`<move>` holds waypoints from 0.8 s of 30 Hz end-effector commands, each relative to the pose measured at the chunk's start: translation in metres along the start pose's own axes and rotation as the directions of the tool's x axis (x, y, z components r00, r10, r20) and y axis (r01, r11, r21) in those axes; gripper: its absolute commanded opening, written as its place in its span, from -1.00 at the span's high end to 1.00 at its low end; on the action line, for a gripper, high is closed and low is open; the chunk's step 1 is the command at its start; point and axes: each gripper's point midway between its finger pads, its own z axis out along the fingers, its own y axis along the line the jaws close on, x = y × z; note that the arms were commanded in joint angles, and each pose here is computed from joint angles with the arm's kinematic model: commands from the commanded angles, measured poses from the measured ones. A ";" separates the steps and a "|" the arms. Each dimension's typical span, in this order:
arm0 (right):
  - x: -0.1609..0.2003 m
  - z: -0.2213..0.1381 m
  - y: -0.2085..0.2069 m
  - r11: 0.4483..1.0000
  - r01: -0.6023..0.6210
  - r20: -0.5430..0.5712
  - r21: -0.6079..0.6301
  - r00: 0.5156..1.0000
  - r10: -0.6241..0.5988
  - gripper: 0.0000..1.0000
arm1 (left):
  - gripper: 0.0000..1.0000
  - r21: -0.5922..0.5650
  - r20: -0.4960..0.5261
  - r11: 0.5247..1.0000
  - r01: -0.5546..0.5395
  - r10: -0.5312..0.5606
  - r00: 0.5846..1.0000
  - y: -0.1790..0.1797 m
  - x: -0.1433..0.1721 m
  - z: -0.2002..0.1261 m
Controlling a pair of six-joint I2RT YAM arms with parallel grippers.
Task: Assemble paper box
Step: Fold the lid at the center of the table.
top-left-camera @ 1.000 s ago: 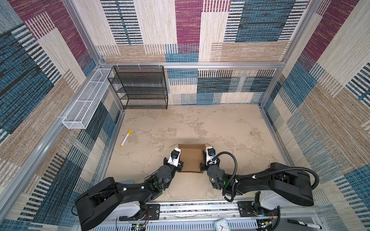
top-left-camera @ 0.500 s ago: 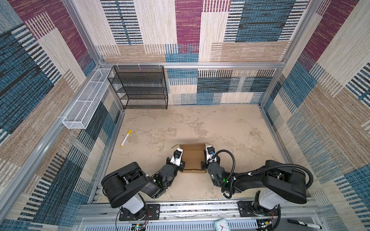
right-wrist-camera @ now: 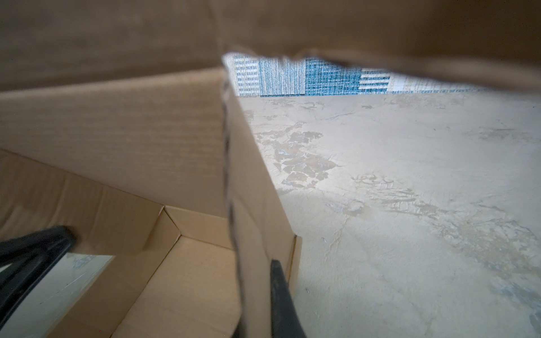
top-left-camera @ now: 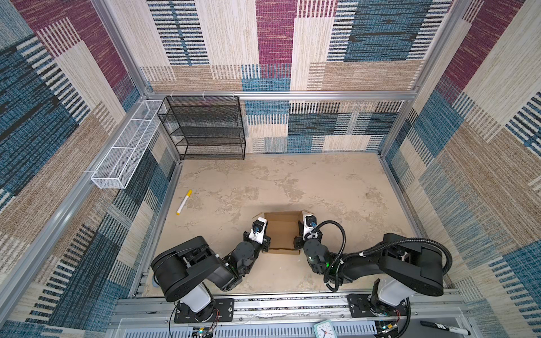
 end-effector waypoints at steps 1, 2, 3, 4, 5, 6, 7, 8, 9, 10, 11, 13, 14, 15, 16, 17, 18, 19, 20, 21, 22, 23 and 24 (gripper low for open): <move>0.006 0.000 0.020 0.996 -0.032 -0.034 -0.077 0.999 0.030 1.00 | 1.00 0.045 -0.015 0.999 0.008 -0.007 1.000 -0.008 0.004 -0.002; 0.006 -0.001 0.022 0.996 -0.028 -0.032 -0.081 0.999 0.026 1.00 | 1.00 0.037 -0.011 0.999 0.000 0.000 1.000 -0.006 0.003 -0.002; 0.007 -0.002 0.023 0.996 -0.028 -0.031 -0.086 0.999 0.025 1.00 | 1.00 0.027 -0.007 1.000 -0.008 0.008 1.000 -0.005 0.001 -0.003; 0.007 -0.003 0.024 0.996 -0.031 -0.030 -0.088 0.999 0.028 1.00 | 0.98 0.023 -0.004 1.000 -0.014 0.014 1.000 -0.004 0.000 -0.003; 0.007 -0.004 0.025 0.995 -0.034 -0.028 -0.093 0.999 0.031 1.00 | 0.93 0.020 -0.002 1.000 -0.020 0.020 1.000 -0.003 0.000 -0.004; 0.008 -0.004 0.026 0.995 -0.033 -0.028 -0.093 0.999 0.030 1.00 | 0.90 0.018 -0.003 0.999 -0.026 0.027 1.000 -0.002 0.000 -0.005; 0.009 -0.004 0.026 0.995 -0.032 -0.031 -0.091 0.999 0.029 1.00 | 0.90 0.016 -0.004 0.999 -0.029 0.029 1.000 -0.001 0.001 -0.005; 0.011 -0.004 0.026 0.996 -0.032 -0.033 -0.087 0.999 0.029 1.00 | 0.90 0.016 -0.010 0.999 -0.032 0.032 0.999 -0.001 0.003 -0.006; 0.013 -0.004 0.027 0.996 -0.029 -0.036 -0.087 0.999 0.025 1.00 | 0.90 0.014 -0.015 0.999 -0.031 0.032 0.999 0.000 0.005 -0.007; 0.015 -0.005 0.027 0.996 -0.027 -0.040 -0.089 0.999 0.024 1.00 | 0.90 0.010 -0.020 1.000 -0.028 0.028 0.999 0.001 0.006 -0.007; 0.016 -0.005 0.028 0.996 -0.028 -0.043 -0.088 0.999 0.025 1.00 | 0.90 0.012 -0.026 1.000 -0.026 0.026 0.999 0.000 0.009 -0.007; 0.020 -0.005 0.030 0.996 -0.024 -0.051 -0.085 0.999 0.019 1.00 | 0.89 0.013 -0.033 1.000 -0.027 0.028 0.999 0.000 0.011 -0.007; 0.022 -0.004 0.031 0.996 -0.020 -0.053 -0.082 0.998 0.016 1.00 | 0.89 0.013 -0.033 1.000 -0.028 0.028 0.999 0.001 0.011 -0.007; 0.023 -0.004 0.031 0.997 -0.017 -0.055 -0.079 0.998 0.013 1.00 | 0.89 0.011 -0.029 1.000 -0.029 0.030 0.999 0.001 0.010 -0.008; 0.024 -0.004 0.032 0.997 -0.016 -0.055 -0.078 0.998 0.012 1.00 | 0.88 0.008 -0.028 0.999 -0.032 0.032 0.999 0.002 0.010 -0.008; 0.024 -0.005 0.032 0.997 -0.016 -0.055 -0.077 0.998 0.012 1.00 | 0.87 0.006 -0.027 0.999 -0.034 0.034 0.999 0.002 0.009 -0.009; 0.024 -0.005 0.031 0.997 -0.017 -0.055 -0.074 0.998 0.013 1.00 | 0.84 0.004 -0.027 0.999 -0.035 0.035 0.999 0.003 0.009 -0.009; 0.024 -0.006 0.032 0.997 -0.019 -0.054 -0.076 0.998 0.015 1.00 | 0.84 0.004 -0.031 0.999 -0.037 0.037 0.999 0.003 0.011 -0.010; 0.024 -0.006 0.031 0.997 -0.019 -0.052 -0.076 0.999 0.015 1.00 | 0.83 0.004 -0.037 0.999 -0.040 0.040 0.999 0.003 0.013 -0.010; 0.025 -0.006 0.031 0.997 -0.019 -0.053 -0.072 0.998 0.015 1.00 | 0.81 0.006 -0.042 0.999 -0.041 0.041 0.998 0.003 0.015 -0.010; 0.026 -0.006 0.031 0.997 -0.019 -0.055 -0.073 0.998 0.015 1.00 | 0.80 0.004 -0.044 0.999 -0.040 0.041 0.998 0.004 0.015 -0.011; 0.027 -0.006 0.032 0.997 -0.019 -0.057 -0.074 0.998 0.014 1.00 | 0.79 0.005 -0.046 0.999 -0.041 0.041 0.998 0.003 0.016 -0.011; 0.029 -0.006 0.033 0.997 -0.016 -0.062 -0.074 0.998 0.011 1.00 | 0.76 0.005 -0.046 0.999 -0.041 0.041 0.998 0.004 0.016 -0.012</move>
